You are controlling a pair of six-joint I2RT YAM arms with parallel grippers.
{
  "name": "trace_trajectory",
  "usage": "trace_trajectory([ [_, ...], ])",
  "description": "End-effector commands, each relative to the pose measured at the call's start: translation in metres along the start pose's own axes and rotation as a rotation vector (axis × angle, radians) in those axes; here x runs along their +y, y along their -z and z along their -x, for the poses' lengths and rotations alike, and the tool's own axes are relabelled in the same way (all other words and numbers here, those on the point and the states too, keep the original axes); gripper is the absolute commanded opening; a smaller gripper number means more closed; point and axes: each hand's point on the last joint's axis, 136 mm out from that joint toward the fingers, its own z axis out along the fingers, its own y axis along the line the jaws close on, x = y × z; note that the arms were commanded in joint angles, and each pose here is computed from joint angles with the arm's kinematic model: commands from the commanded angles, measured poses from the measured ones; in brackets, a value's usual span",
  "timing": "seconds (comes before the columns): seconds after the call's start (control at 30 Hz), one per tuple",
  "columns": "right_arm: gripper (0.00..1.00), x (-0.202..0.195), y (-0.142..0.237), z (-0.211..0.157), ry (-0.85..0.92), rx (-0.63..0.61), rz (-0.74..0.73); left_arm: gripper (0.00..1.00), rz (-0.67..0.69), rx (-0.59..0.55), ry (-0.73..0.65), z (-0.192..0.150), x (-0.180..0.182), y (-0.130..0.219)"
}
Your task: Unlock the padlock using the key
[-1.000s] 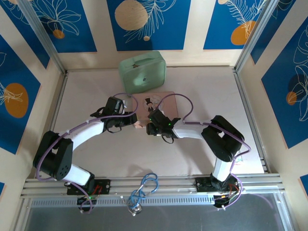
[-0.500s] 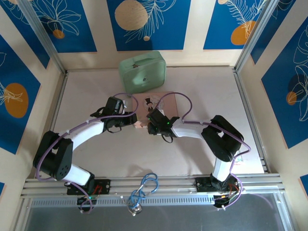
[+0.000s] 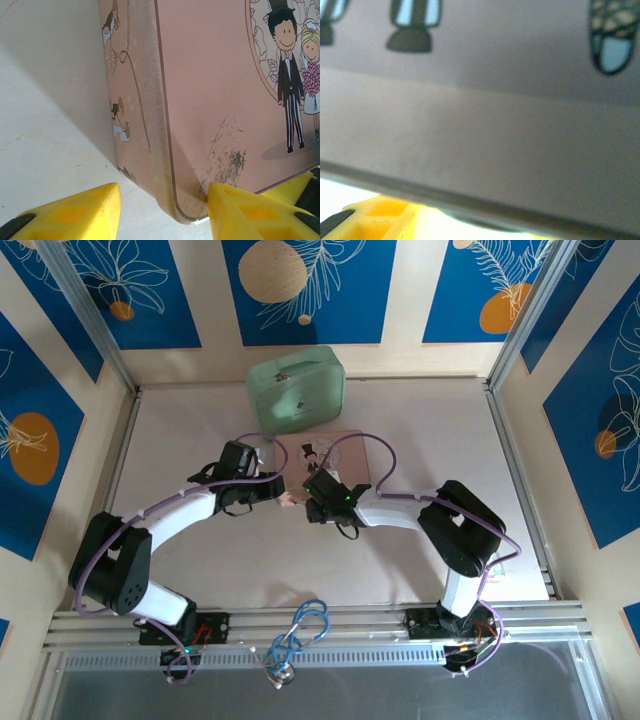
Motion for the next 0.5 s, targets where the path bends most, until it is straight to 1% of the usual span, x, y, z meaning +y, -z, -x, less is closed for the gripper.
trace_trajectory([
  [0.0,0.48,-0.002,0.005,0.015,0.009,-0.028,-0.018,0.48,0.035,0.018,0.001,0.0,0.009,0.004],
  [0.3,0.43,-0.006,-0.003,0.022,-0.01,-0.008,-0.04,0.47,0.036,0.024,-0.005,-0.001,0.01,0.003],
  [0.47,0.34,-0.007,-0.008,0.017,-0.019,0.031,-0.066,0.47,0.039,0.022,-0.011,-0.001,0.01,0.004],
])
